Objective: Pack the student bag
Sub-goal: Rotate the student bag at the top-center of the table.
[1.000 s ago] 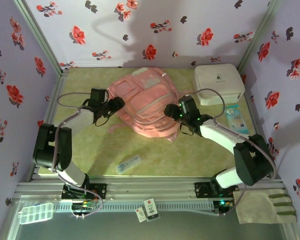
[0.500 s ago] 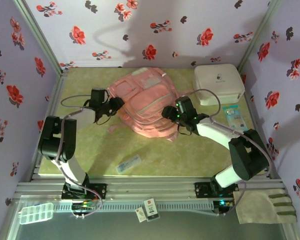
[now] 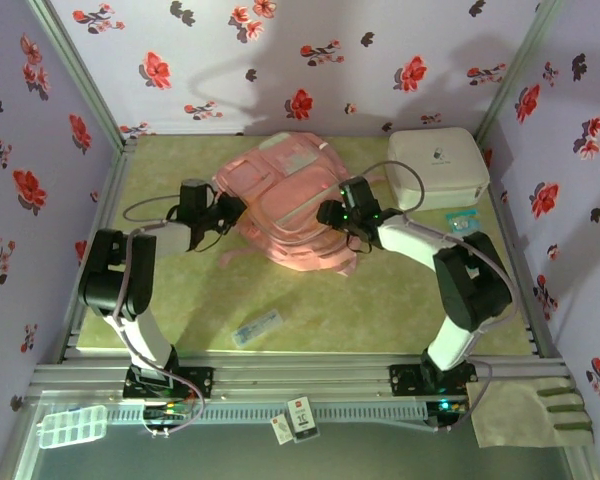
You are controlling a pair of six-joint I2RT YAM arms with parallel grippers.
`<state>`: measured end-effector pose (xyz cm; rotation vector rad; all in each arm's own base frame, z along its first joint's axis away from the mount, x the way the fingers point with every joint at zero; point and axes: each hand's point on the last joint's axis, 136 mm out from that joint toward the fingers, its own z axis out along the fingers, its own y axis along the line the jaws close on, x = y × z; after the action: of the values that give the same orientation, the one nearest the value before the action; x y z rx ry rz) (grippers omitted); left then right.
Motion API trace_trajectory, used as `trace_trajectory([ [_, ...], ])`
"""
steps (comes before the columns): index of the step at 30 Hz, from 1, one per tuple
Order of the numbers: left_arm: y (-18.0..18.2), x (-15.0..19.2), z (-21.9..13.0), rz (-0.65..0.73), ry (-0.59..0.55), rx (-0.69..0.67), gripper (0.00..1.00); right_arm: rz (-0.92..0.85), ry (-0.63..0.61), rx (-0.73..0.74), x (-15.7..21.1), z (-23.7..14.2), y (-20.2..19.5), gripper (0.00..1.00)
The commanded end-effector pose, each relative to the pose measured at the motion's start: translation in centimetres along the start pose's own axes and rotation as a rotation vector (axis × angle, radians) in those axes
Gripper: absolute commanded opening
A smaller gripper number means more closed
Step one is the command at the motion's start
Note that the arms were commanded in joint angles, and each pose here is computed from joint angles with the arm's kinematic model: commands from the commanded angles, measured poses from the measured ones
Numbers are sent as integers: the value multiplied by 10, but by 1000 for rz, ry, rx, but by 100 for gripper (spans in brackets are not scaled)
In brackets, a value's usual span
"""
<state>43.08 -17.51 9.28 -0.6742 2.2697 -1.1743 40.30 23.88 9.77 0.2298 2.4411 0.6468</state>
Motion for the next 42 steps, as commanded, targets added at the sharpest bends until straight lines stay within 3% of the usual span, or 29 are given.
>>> trace_trajectory([
  [1,-16,-1,-17,-11,-31,73,0,-41,-44,-76,-29,15,24,56],
  [8,-14,9,-40,-64,-83,68,0,-86,-5,-100,-56,45,31,55],
  [16,-36,21,-37,-59,-46,82,0,-42,-46,53,-63,-16,8,61],
  [20,-43,22,-36,-66,-44,89,0,-77,-15,74,-38,-44,13,62],
  [26,-47,26,-36,-80,-40,98,0,-125,51,-32,24,-52,70,59],
  [34,-51,32,-39,-63,-25,94,0,-188,107,-157,96,-34,142,50],
  [42,-50,35,-41,-55,-17,85,0,-209,96,-101,108,-1,142,41],
])
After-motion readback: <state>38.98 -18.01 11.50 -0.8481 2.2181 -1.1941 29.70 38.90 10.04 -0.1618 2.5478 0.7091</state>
